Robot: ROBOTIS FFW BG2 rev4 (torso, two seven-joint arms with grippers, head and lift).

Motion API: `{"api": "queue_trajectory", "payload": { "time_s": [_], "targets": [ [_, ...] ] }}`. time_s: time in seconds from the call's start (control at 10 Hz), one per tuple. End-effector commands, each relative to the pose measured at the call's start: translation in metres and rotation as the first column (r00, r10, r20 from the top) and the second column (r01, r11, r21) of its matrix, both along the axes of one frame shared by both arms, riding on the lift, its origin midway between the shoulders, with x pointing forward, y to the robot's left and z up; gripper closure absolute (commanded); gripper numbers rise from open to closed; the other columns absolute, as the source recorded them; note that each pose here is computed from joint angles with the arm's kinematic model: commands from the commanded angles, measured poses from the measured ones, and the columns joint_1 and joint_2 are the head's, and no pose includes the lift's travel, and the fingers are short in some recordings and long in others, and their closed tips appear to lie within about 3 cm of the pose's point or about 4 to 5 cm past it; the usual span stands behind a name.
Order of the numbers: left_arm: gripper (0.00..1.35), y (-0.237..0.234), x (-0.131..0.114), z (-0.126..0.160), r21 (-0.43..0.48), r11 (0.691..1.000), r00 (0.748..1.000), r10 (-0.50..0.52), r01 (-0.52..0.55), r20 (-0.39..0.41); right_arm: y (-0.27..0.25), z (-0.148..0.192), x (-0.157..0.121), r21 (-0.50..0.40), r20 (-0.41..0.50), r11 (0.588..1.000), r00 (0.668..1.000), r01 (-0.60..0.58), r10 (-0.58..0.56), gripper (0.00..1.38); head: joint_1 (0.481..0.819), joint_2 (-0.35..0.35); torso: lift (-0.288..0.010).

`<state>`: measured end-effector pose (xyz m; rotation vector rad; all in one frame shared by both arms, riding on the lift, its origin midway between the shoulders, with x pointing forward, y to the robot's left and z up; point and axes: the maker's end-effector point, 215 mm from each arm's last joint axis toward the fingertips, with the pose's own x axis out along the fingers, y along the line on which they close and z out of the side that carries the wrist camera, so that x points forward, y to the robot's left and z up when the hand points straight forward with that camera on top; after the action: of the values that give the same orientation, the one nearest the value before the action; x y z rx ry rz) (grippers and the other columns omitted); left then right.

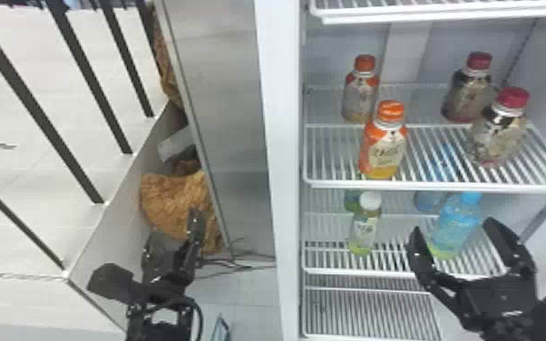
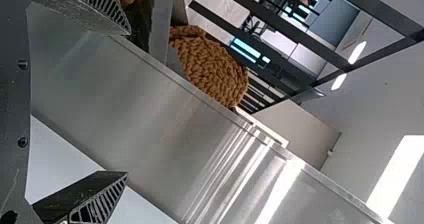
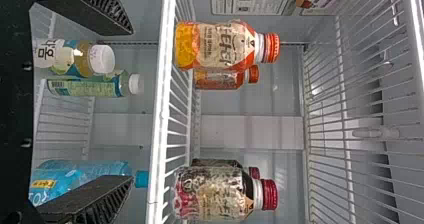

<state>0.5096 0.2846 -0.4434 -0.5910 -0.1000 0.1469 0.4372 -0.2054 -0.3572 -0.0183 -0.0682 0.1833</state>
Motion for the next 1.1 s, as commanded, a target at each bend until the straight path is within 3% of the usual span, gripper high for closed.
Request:
{"api": "queue_trajectory", "payload": {
  "time_s": [0.0,1.0],
  "targets": [
    [0.00,0.0000,0.0000,0.0000,0.000,1.000,1.000,0.000,0.000,0.000,0.0000,0.0000,0.0000,0.000,0.000,1.000,1.000,0.000,0.000,0.00,0.695,0.093,-0.040],
    [0.00,0.0000,0.0000,0.0000,0.000,1.000,1.000,0.000,0.000,0.000,0.0000,0.0000,0.0000,0.000,0.000,1.000,1.000,0.000,0.000,0.00,0.695,0.093,-0.040]
  ]
}}
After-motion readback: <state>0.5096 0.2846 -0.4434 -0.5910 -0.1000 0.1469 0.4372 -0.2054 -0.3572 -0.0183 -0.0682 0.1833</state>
